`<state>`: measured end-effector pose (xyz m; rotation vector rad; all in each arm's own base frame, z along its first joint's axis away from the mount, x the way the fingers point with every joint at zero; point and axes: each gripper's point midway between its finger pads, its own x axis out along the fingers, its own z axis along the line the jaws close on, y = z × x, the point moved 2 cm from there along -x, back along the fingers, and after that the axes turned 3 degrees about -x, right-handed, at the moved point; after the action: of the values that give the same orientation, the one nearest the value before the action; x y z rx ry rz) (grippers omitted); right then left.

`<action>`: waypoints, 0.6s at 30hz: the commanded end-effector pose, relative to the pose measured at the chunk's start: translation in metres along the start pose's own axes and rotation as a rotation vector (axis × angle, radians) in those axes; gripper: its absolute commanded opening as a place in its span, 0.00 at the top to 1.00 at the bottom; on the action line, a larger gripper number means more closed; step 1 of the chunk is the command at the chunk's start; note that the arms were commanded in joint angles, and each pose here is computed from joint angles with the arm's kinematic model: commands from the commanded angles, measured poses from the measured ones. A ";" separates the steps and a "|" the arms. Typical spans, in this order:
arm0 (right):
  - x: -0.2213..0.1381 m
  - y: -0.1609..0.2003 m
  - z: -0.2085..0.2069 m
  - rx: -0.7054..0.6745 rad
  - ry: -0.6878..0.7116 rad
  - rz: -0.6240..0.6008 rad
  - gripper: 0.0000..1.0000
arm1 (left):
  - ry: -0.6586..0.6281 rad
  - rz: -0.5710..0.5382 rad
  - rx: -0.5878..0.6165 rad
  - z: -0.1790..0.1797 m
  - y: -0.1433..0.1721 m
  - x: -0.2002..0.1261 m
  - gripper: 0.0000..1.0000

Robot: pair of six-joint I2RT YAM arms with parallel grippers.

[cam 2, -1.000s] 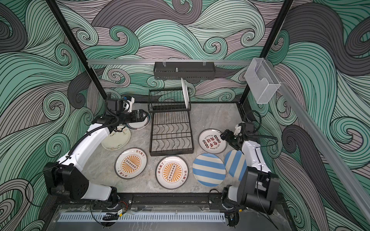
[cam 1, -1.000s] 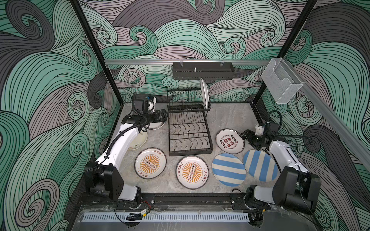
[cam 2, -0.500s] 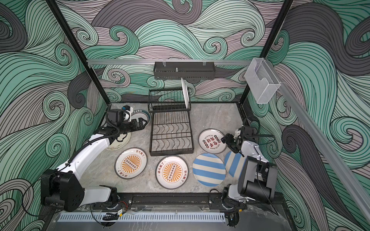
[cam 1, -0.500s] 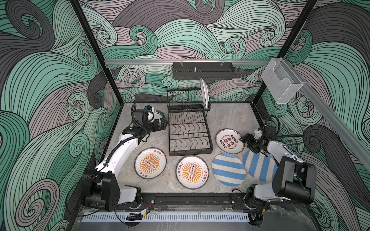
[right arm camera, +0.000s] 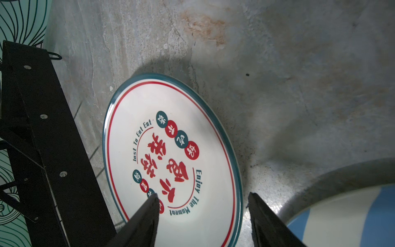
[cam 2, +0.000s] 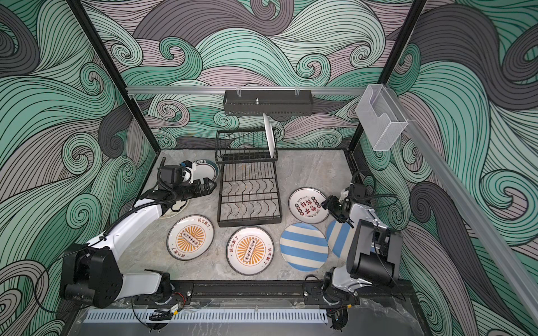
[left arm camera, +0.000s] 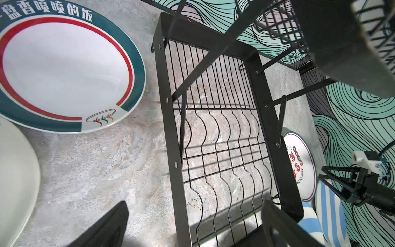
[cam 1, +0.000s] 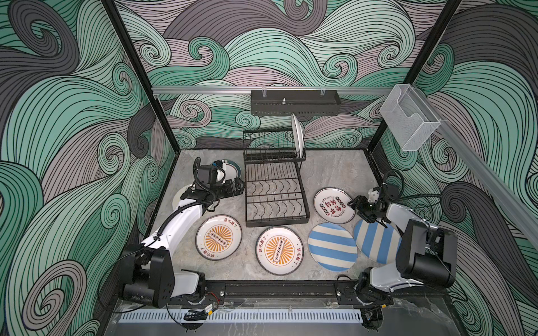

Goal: Load plates into a dish rack
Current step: Pick up the plate from the middle-right of the table.

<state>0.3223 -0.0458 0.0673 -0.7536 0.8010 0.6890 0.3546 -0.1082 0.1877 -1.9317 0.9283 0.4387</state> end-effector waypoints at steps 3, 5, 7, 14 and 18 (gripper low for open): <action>0.012 0.004 -0.009 0.005 0.017 0.029 0.35 | 0.030 -0.002 -0.013 -0.002 0.001 0.000 0.01; 0.015 0.005 -0.010 0.008 0.016 0.036 0.37 | 0.035 0.007 -0.019 -0.001 0.005 0.002 0.01; 0.017 0.006 -0.011 0.010 0.012 0.042 0.38 | 0.039 0.013 -0.024 0.000 0.008 0.003 0.01; 0.027 0.009 -0.010 0.032 -0.022 0.063 0.47 | 0.037 0.043 -0.043 0.006 0.021 0.008 0.01; 0.030 0.008 -0.008 0.047 -0.043 0.062 0.53 | 0.028 0.061 -0.050 0.011 0.030 0.011 0.01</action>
<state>0.3285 -0.0423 0.0402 -0.6987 0.8110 0.7326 0.3409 -0.1111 0.1587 -1.9459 0.9910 0.4820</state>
